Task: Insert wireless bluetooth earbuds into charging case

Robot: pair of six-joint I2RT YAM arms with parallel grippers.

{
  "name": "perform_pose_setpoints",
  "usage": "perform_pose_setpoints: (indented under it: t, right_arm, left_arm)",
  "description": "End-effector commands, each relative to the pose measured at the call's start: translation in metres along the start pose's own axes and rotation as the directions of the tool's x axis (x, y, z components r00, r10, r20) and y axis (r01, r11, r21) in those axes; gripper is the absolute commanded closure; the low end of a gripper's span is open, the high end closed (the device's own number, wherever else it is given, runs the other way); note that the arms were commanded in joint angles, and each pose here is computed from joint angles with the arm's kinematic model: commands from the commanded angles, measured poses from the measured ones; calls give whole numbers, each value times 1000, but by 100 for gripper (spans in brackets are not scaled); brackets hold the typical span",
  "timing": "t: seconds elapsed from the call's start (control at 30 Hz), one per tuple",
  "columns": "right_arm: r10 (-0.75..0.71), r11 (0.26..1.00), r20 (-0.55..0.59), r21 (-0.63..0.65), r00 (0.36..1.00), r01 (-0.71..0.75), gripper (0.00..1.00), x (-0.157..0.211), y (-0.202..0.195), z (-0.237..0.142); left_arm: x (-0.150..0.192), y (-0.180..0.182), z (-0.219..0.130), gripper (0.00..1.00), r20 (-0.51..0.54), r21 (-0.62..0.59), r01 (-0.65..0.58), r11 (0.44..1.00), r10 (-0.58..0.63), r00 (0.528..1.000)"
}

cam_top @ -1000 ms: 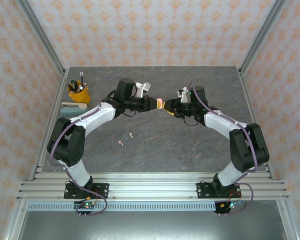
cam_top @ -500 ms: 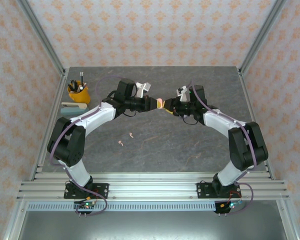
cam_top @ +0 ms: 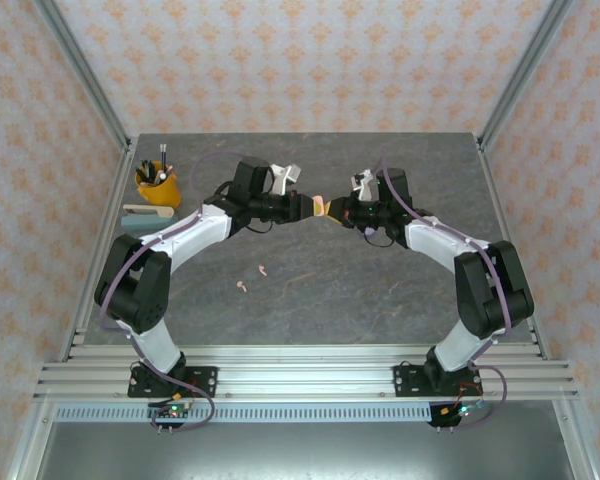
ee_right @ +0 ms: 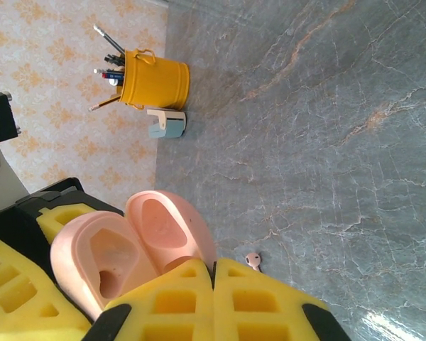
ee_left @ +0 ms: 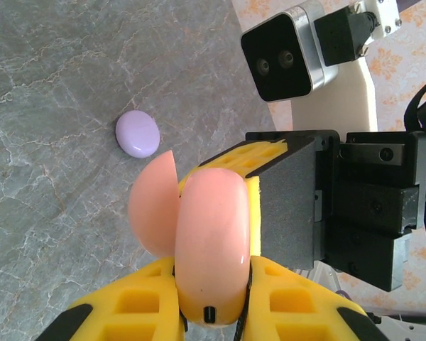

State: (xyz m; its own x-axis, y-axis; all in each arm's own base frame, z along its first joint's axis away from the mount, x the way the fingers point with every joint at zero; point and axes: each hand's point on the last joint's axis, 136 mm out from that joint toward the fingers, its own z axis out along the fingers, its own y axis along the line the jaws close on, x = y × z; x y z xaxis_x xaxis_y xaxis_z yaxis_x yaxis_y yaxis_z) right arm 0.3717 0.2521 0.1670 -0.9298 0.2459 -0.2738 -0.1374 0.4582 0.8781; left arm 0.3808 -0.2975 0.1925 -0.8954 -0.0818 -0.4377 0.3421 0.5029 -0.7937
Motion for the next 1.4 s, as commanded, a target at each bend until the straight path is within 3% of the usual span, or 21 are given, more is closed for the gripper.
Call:
perform_pose_setpoints:
  t: [0.0,0.07,0.13,0.33,0.43,0.6,0.73,0.8,0.93,1.0,1.13,1.37]
  right_arm:
    - [-44,999,55,-7,998,45,100,-18,10,0]
    - [-44,999,55,-6,998,44,100,-18,11,0]
    - [-41,999,57,8,998,41,88,-19,9,0]
    - [-36,999,56,12,998,36,84,-23,8,3]
    - [-35,999,51,11,998,35,86,-24,8,5]
    - [-45,999,46,13,998,44,100,-25,8,5]
    - [-50,999,45,22,998,49,100,-25,7,4]
    - [-55,998,51,36,997,54,100,-25,7,2]
    - [-76,994,54,79,996,72,100,-25,6,-3]
    - [-91,990,43,109,995,86,100,-23,3,-6]
    - [-118,981,10,154,993,115,100,-19,-1,-10]
    - [-144,971,-8,192,990,143,100,-18,-7,-12]
  left_arm:
    - [3,-41,-2,89,-19,114,-64,991,66,998]
    - [4,-41,-1,89,-22,116,-64,991,67,998]
    - [4,-42,-1,89,-24,120,-64,991,67,997]
    - [5,-48,-1,89,-30,142,-67,988,72,997]
    - [6,-51,-3,89,-32,153,-69,986,75,997]
    - [7,-54,-3,89,-42,158,-72,985,79,996]
    - [7,-51,-3,87,-45,141,-71,987,78,996]
    - [8,-47,-2,82,-46,125,-69,990,76,996]
    - [8,-39,-1,52,-39,86,-65,994,69,997]
    - [6,-38,-2,43,-30,77,-68,995,71,997]
    - [2,-39,-3,35,-25,69,-69,995,71,997]
    - [-1,-35,-15,32,-33,29,-99,995,100,994]
